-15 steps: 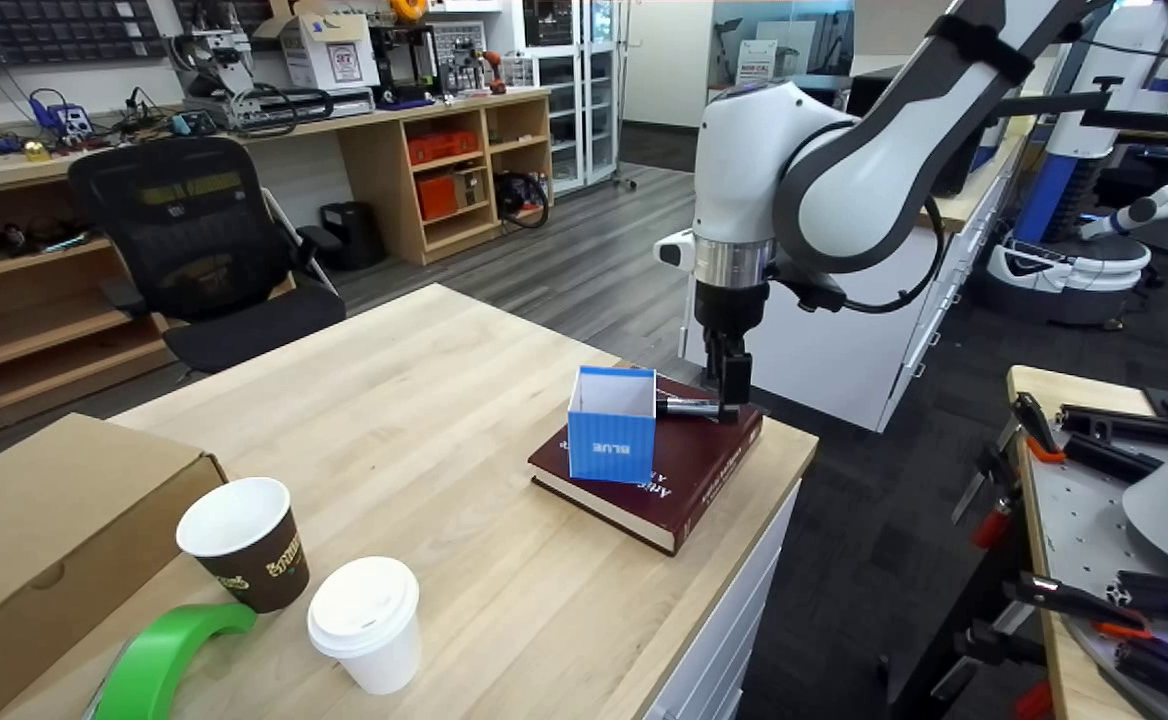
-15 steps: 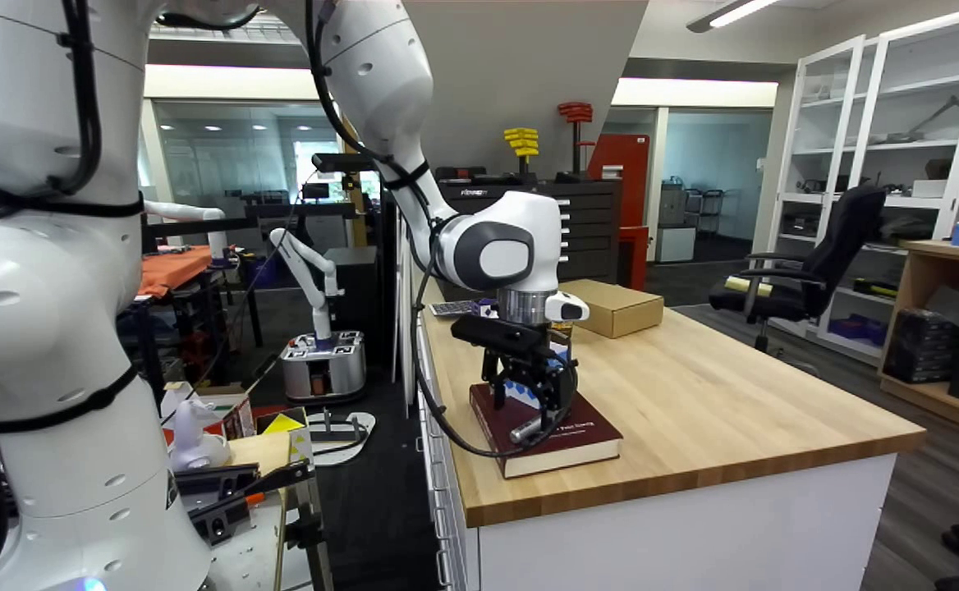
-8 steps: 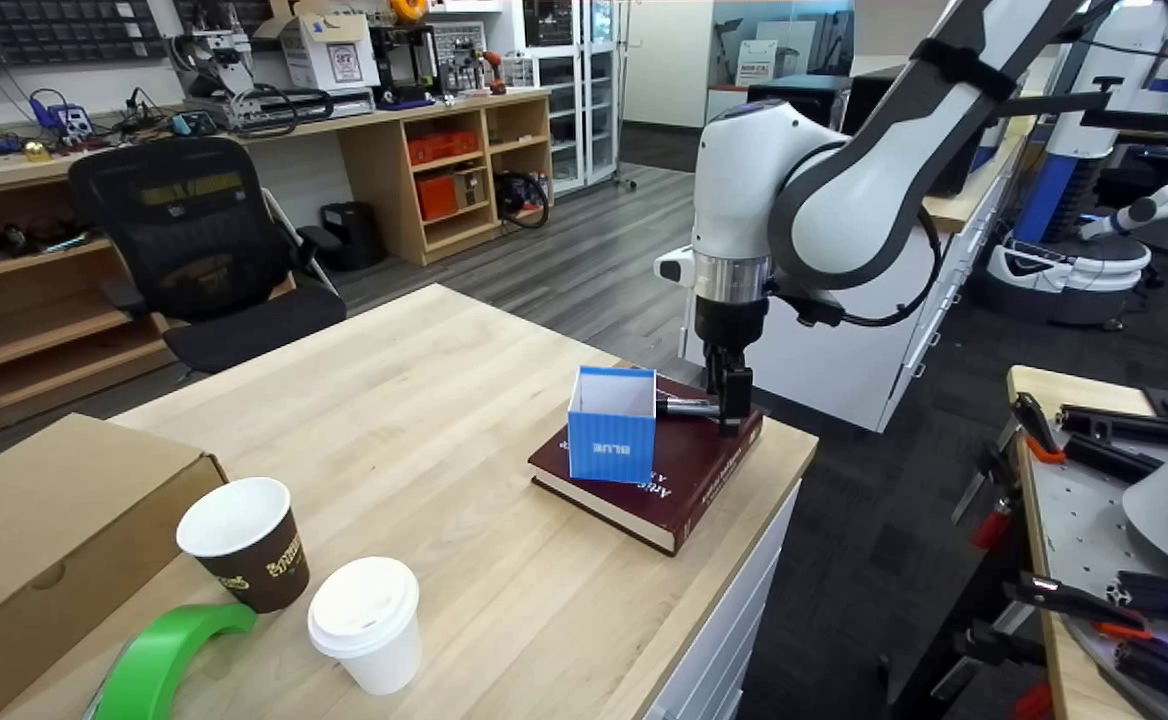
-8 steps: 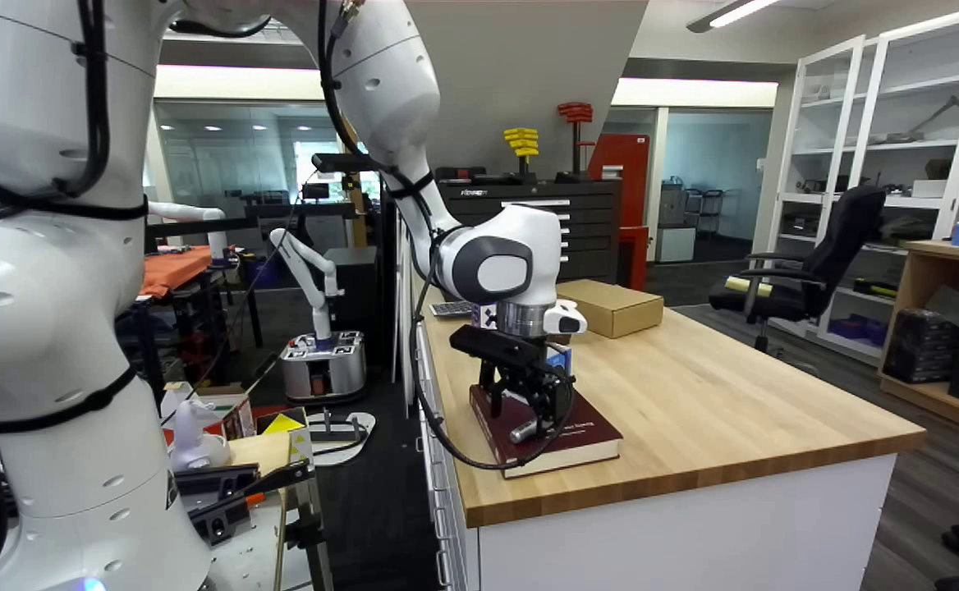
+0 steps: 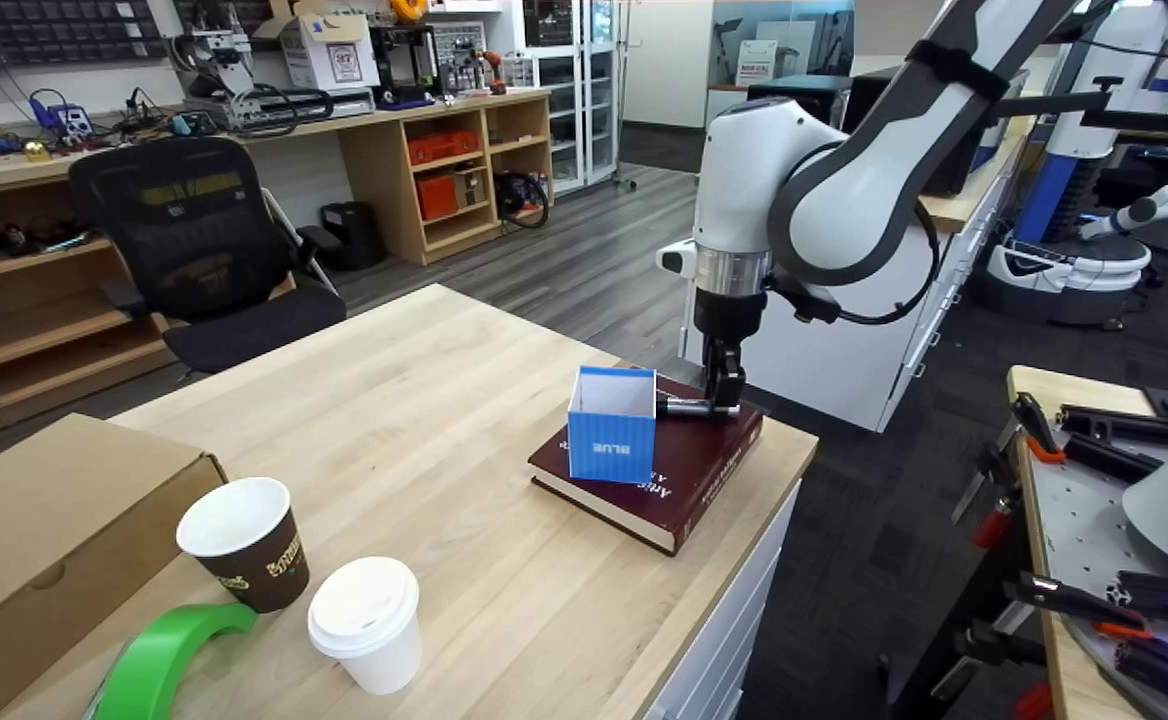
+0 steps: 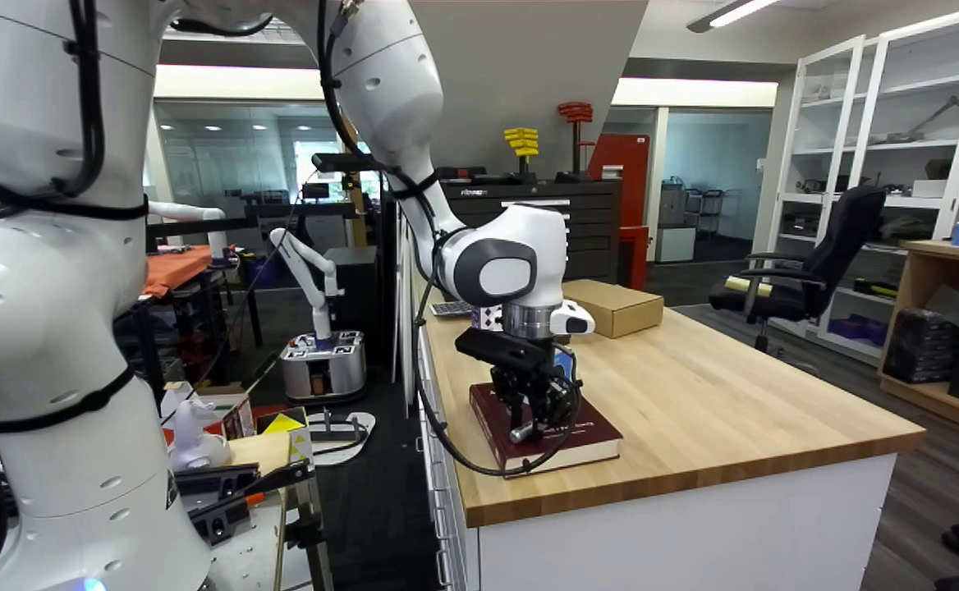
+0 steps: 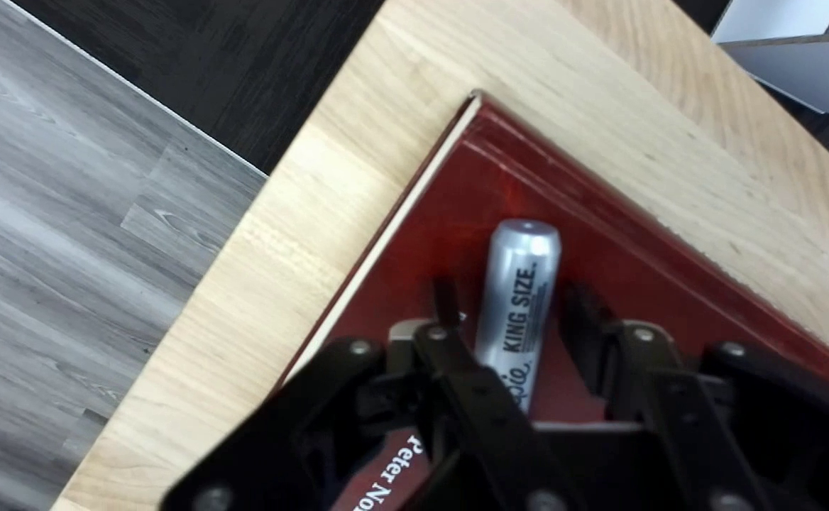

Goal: Place the black marker inside the white and blue box

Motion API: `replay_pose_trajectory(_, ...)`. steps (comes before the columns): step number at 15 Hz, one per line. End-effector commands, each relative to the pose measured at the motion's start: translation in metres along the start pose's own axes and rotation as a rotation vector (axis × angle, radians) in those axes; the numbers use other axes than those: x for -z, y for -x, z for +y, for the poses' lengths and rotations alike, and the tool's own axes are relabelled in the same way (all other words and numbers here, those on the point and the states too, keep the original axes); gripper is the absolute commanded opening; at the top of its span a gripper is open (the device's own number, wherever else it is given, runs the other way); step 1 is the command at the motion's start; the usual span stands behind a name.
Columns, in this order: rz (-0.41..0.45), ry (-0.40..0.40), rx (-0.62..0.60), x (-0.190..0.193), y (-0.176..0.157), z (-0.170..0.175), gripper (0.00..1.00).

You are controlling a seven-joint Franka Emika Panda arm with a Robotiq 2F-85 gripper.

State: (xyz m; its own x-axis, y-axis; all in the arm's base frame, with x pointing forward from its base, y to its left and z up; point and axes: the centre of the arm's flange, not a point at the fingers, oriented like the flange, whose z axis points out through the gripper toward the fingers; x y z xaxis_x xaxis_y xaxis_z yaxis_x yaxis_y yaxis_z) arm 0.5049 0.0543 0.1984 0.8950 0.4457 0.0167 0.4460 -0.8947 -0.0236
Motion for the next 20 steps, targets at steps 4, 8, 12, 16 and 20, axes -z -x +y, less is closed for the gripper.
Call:
replay_pose_trajectory(4, 0.039, 0.004, 0.006, 0.005, 0.012, 0.003, 0.05)
replay_pose_trajectory(8, 0.036, 0.048, 0.003, 0.019, 0.015, 0.004, 0.06)
replay_pose_trajectory(12, 0.046, 0.112, 0.011, 0.043, 0.016, 0.012, 0.06)
replay_pose_trajectory(16, 0.058, 0.202, 0.033, 0.074, 0.014, 0.013, 0.06)
replay_pose_trajectory(20, 0.058, 0.307, 0.08, 0.106, 0.007, 0.006, 0.06)
